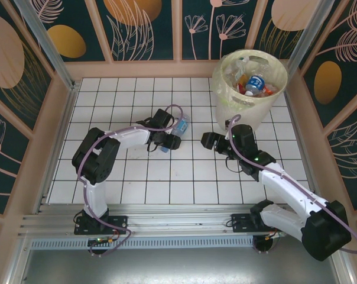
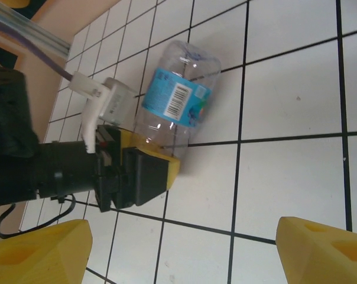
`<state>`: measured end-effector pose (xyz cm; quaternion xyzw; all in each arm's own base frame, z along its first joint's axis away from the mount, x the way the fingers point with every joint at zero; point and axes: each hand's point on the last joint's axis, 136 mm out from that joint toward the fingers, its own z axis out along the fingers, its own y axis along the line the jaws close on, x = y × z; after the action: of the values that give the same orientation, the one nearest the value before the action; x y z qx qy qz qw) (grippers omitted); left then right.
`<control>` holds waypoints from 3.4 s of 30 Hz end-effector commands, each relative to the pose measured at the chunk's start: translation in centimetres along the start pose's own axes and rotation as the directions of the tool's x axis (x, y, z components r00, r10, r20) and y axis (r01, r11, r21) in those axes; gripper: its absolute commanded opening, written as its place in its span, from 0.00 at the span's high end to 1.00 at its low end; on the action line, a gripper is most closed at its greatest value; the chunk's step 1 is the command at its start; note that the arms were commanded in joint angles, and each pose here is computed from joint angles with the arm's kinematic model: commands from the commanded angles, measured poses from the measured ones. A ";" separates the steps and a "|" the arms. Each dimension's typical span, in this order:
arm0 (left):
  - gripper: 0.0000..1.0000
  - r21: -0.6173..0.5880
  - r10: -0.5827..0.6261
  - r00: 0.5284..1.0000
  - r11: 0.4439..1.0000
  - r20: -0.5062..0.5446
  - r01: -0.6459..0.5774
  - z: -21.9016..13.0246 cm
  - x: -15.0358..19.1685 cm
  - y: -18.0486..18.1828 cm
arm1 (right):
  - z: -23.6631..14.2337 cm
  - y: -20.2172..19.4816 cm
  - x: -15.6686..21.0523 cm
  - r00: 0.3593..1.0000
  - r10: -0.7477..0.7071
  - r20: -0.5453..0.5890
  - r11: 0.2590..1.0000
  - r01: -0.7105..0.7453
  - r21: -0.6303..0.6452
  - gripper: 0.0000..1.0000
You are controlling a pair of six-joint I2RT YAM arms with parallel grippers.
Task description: Put the plastic bottles in the bin
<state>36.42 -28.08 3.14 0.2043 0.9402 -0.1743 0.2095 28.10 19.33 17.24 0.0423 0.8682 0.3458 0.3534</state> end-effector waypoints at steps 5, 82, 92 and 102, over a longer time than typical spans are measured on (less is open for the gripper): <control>0.47 0.354 -0.049 0.969 0.934 0.241 -0.041 -5.5 -3.2 -6.8 | 0.5 1.5 -0.4 0.996 0.088 0.003 0.991 -0.088 -0.105 0.18; 0.01 0.233 0.156 0.842 0.921 0.517 -0.313 -17.9 -4.1 -12.3 | -1.9 1.4 -4.2 0.995 0.027 0.096 0.994 -0.017 -0.104 0.41; 0.01 0.178 0.159 0.682 0.901 0.714 -0.396 -27.8 -4.9 -12.9 | -9.6 2.8 -7.4 0.945 -0.127 0.301 0.991 0.136 -0.009 0.40; 0.01 0.115 0.193 0.656 0.911 0.730 -0.397 -27.7 -4.4 -11.9 | -17.6 6.8 -18.8 0.772 -0.304 0.558 0.951 0.214 0.223 0.40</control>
<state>25.57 -28.37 31.46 0.2971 0.7154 -0.3351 0.5363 28.54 10.85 38.39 0.0418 0.7510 0.2663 0.6028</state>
